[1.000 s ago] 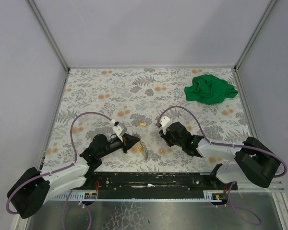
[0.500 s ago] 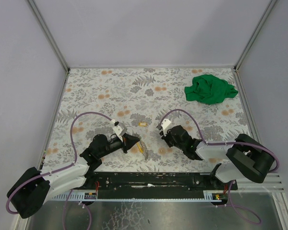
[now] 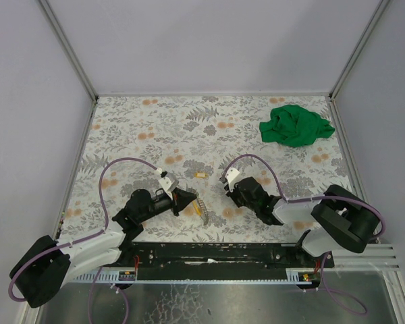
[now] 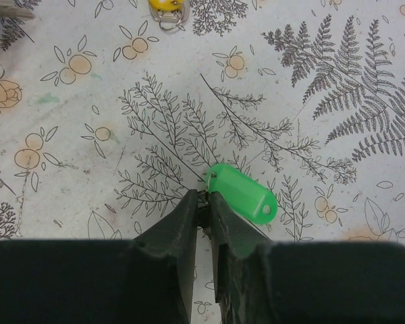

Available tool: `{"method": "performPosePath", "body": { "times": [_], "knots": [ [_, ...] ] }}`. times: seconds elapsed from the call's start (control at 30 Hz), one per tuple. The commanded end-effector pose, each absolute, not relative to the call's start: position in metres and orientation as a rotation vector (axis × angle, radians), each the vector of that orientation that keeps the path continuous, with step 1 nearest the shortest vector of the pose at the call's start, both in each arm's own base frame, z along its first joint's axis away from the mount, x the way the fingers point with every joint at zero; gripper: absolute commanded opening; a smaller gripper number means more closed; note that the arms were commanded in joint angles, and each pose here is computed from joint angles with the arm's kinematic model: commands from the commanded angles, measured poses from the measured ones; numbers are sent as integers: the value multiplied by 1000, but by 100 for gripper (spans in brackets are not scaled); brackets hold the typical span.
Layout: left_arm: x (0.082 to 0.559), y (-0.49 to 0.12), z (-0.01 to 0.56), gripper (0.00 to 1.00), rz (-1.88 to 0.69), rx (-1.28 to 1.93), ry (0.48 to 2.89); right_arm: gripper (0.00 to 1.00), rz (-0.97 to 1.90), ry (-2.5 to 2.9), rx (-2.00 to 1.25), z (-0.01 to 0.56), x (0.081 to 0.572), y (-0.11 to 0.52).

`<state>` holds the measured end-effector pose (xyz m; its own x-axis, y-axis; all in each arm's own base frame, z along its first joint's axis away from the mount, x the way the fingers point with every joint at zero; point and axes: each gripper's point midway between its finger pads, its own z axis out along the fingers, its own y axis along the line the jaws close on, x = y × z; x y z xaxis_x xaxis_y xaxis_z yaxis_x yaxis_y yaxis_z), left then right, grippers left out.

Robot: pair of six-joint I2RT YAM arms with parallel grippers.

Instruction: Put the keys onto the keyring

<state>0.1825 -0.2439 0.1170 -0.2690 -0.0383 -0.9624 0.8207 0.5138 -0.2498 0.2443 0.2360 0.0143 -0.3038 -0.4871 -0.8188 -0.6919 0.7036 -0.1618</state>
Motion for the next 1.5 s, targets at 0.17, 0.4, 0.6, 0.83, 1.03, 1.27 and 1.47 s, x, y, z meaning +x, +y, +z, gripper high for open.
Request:
{"method": "performPosePath", "body": {
  "times": [0.17, 0.4, 0.6, 0.83, 1.03, 1.27, 1.47],
  "knots": [
    [187, -251, 148, 0, -981, 679, 1520, 10, 270, 1935, -894, 17, 253, 246],
    [186, -250, 149, 0, -978, 684, 1512, 0, 310, 1919, -946, 22, 248, 252],
    [183, -249, 153, 0, -981, 701, 1468, 0, 419, 1880, -1133, 35, 231, 270],
    [177, -254, 156, 0, -1008, 746, 1428, 0, 555, 1787, -1165, 69, 226, 284],
    [166, -262, 156, 0, -1057, 838, 1395, 0, 679, 1657, -1182, 104, 214, 293],
    [158, -278, 153, 0, -1129, 966, 1411, 0, 777, 1487, -1274, 139, 188, 296],
    [161, -282, 151, 0, -1112, 996, 1411, 0, 788, 1436, -1320, 142, 178, 293]
  ]
}}
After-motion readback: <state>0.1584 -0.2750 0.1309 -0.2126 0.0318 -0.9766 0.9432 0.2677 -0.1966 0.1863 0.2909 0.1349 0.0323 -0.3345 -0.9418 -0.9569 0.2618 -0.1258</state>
